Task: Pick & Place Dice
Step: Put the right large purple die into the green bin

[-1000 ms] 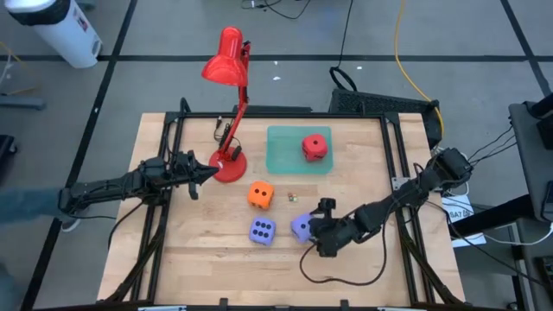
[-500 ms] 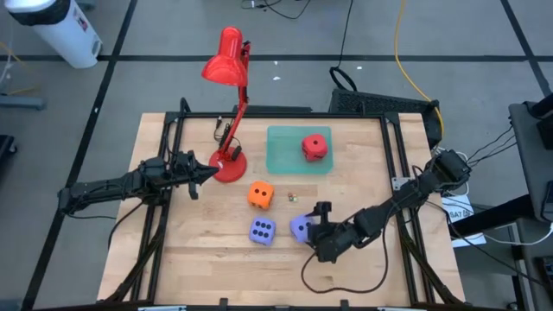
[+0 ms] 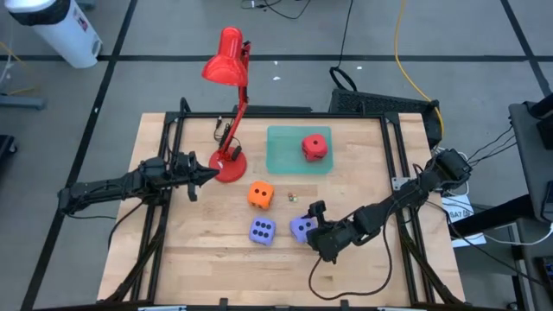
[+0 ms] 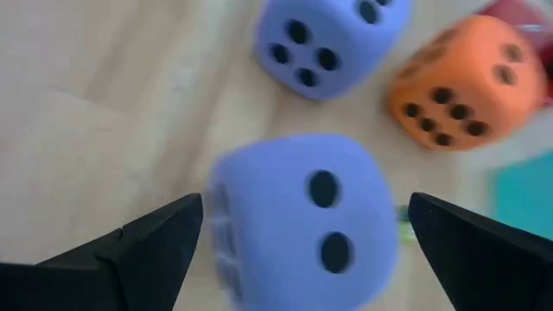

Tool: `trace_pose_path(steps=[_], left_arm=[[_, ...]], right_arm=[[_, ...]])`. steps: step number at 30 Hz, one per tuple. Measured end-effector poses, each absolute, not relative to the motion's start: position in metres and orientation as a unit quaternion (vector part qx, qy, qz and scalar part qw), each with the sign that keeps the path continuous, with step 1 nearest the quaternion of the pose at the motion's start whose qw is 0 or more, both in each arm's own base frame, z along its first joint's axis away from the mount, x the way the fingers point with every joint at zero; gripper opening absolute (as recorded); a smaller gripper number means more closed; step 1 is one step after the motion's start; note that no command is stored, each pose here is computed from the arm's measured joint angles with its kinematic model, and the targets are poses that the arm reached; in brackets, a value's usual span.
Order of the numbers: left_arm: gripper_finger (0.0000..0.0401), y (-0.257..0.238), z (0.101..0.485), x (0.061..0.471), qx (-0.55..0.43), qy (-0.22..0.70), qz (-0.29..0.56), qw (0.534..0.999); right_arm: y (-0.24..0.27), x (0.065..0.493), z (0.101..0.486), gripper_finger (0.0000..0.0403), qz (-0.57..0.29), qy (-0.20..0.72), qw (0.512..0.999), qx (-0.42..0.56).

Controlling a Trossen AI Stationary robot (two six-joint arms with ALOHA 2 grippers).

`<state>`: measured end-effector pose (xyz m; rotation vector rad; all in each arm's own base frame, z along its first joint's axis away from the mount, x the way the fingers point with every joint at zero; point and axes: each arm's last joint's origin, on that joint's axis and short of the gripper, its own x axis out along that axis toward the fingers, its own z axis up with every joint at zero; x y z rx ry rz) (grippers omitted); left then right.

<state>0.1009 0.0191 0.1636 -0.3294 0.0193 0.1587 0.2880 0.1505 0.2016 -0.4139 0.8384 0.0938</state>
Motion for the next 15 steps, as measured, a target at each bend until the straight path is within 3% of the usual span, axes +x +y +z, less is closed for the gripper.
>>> trace_pose_path(steps=[15], left_arm=[[0.0021,0.020,0.165,0.101,-0.168,0.001,0.095,0.981]], right_arm=[[0.126,0.296,0.227,0.0400,0.049,0.365,0.921,-0.128]])
